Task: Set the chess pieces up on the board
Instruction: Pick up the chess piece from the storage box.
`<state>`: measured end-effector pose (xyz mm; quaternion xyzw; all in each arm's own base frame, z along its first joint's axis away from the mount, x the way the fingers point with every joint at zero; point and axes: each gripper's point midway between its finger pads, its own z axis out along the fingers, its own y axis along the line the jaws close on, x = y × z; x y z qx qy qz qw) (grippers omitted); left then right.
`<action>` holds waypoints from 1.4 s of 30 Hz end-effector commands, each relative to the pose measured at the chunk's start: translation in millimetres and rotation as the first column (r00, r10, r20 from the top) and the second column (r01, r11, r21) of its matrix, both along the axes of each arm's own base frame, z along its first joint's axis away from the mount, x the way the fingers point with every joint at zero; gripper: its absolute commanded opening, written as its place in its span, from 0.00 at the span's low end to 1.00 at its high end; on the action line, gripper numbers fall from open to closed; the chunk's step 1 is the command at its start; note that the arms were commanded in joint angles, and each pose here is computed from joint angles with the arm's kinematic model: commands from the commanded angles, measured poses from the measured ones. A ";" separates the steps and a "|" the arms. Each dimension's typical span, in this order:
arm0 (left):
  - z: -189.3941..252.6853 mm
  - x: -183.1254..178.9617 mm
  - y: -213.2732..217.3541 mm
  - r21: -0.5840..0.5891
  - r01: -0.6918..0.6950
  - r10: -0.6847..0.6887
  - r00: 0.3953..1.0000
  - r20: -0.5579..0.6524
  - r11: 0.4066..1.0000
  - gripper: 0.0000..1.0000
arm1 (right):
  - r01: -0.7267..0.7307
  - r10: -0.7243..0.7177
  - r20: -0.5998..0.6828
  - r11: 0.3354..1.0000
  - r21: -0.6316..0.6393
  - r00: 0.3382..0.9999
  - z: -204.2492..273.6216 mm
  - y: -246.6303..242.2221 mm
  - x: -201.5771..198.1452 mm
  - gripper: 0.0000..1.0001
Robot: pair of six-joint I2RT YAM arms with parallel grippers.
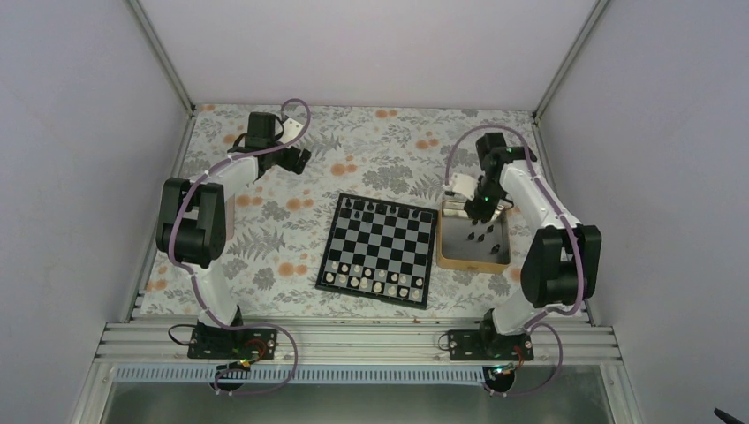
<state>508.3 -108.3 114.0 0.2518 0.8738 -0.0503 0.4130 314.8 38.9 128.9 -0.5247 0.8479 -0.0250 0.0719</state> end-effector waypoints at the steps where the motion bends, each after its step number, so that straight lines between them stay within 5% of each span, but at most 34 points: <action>1: 17.1 3.8 0.1 -0.018 -0.003 0.004 0.999 0.040 1.000 1.00 | 0.062 -0.062 0.017 0.997 -0.035 0.998 -21.0 -20.0 -5.4 0.27; 13: 17.8 4.0 2.1 -0.014 -0.015 0.016 0.999 0.041 1.000 1.00 | 0.093 -0.093 0.001 0.995 -0.036 0.996 -73.3 -31.8 17.4 0.29; 37: 9.5 4.8 0.5 -0.016 -0.008 0.008 1.000 0.021 1.000 1.00 | 0.133 -0.134 -0.050 0.991 -0.029 0.990 -95.0 -53.0 29.8 0.29; 42: 10.2 5.4 0.5 -0.016 -0.008 0.009 1.000 0.024 1.000 1.00 | 0.128 -0.128 -0.046 0.992 0.003 0.991 -94.1 -48.2 33.5 0.19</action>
